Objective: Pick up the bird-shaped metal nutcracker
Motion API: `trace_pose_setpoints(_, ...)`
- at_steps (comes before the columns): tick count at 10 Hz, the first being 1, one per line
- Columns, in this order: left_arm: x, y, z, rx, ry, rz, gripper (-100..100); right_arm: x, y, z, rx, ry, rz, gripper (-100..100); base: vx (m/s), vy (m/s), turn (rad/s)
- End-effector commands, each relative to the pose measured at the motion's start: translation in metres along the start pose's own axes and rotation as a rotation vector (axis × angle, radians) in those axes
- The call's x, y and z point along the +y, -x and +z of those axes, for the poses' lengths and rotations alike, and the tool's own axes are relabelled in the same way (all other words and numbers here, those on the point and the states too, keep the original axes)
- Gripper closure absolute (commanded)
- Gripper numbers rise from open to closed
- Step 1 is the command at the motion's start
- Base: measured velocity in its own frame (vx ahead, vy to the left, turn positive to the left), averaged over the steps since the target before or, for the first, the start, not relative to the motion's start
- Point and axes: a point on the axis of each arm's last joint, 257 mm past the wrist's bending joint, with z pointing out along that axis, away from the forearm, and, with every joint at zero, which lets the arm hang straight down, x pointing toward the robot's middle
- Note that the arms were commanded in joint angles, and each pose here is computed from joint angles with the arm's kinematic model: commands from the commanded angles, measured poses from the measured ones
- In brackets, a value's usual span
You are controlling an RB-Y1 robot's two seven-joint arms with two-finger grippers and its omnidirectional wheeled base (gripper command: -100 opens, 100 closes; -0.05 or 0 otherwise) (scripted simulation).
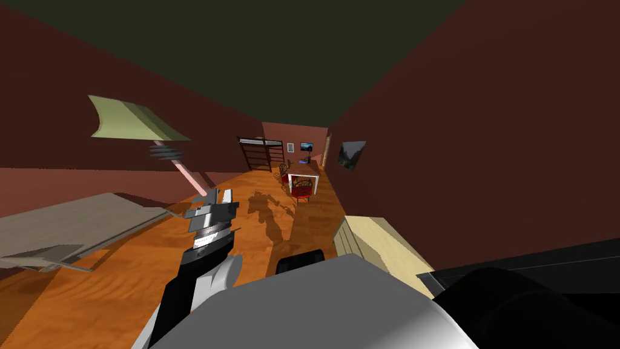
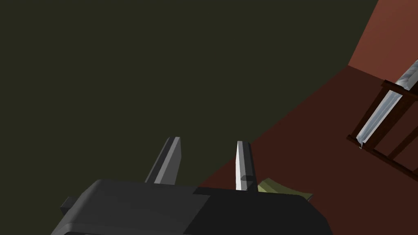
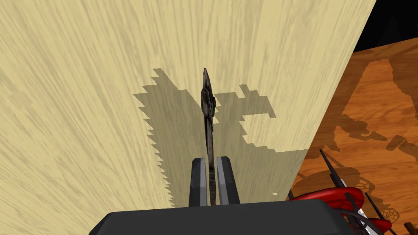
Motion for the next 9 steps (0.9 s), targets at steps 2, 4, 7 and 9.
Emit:
trace_pose_setpoints(2, 0.0, 0.0, 0.0, 0.0, 0.0, 0.0, 0, 0.009, 0.041, 0.012, -0.005, 0.039, -0.103, 100, 0.096, -0.011, -0.407)
trace_pose_setpoints(4, 0.0, 0.0, 0.0, 0.0, 0.0, 0.0, 0, 0.008, 0.051, 0.011, 0.029, 0.056, -0.183, 100, 0.082, 0.006, -0.26)
trace_pose_setpoints(7, 0.0, 0.0, 0.0, 0.0, 0.0, 0.0, 0, 0.011, 0.079, 0.016, 0.041, 0.078, -0.279, 100, 0.081, 0.004, -0.349)
trace_pose_setpoints(9, 0.0, 0.0, 0.0, 0.0, 0.0, 0.0, 0, 0.012, 0.107, 0.017, 0.054, 0.091, -0.37, 100, 0.116, 0.021, -0.442)
